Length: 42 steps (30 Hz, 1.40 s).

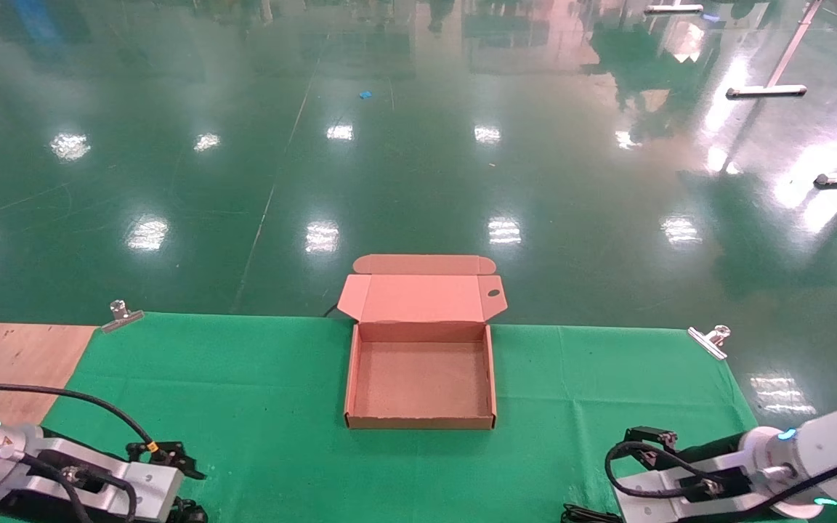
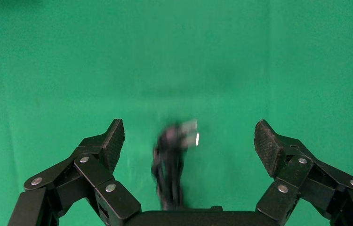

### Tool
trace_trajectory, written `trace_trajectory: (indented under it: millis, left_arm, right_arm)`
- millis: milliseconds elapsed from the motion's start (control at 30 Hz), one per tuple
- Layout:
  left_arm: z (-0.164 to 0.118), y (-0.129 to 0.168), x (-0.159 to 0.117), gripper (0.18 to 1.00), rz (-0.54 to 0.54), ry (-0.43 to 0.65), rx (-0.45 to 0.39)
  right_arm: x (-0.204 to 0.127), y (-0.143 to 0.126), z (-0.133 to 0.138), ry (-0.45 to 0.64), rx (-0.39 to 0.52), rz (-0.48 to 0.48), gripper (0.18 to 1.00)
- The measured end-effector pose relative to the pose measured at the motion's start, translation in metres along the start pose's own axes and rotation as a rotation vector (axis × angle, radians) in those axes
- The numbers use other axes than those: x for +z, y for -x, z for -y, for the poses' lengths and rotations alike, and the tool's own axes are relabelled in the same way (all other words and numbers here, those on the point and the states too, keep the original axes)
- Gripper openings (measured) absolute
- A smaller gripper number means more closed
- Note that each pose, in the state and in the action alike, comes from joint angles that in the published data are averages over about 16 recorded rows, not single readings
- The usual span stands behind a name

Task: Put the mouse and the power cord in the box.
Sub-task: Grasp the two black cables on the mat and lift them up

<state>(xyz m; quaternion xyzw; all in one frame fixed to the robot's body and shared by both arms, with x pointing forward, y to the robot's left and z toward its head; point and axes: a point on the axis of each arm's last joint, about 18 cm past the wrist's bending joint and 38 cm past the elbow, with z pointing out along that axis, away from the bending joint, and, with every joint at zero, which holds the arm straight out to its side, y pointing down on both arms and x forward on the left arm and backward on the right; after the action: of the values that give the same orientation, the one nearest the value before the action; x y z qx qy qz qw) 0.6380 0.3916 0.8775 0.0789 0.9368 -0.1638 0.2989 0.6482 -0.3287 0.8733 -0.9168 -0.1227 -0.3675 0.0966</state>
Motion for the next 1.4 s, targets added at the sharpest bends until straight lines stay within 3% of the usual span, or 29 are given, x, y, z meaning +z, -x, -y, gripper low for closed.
trace_trajectory:
  millis: [333,800,1400]
  left_arm:
    - [-0.035,0.008,0.015,1.001,-0.004,0.143,-0.005]
    - [-0.045,0.011,0.035,1.001,0.037,0.181,-0.048]
    - [-0.058,0.002,0.034,0.983,0.046,0.183,-0.063]
  right_arm:
    - [0.040,-0.011,-0.018,0.048,-0.023,0.023,1.001]
    - [0.061,-0.009,-0.028,0.026,0.024,0.072,1.001]
    - [0.063,-0.009,-0.032,-0.005,0.042,0.076,0.983]
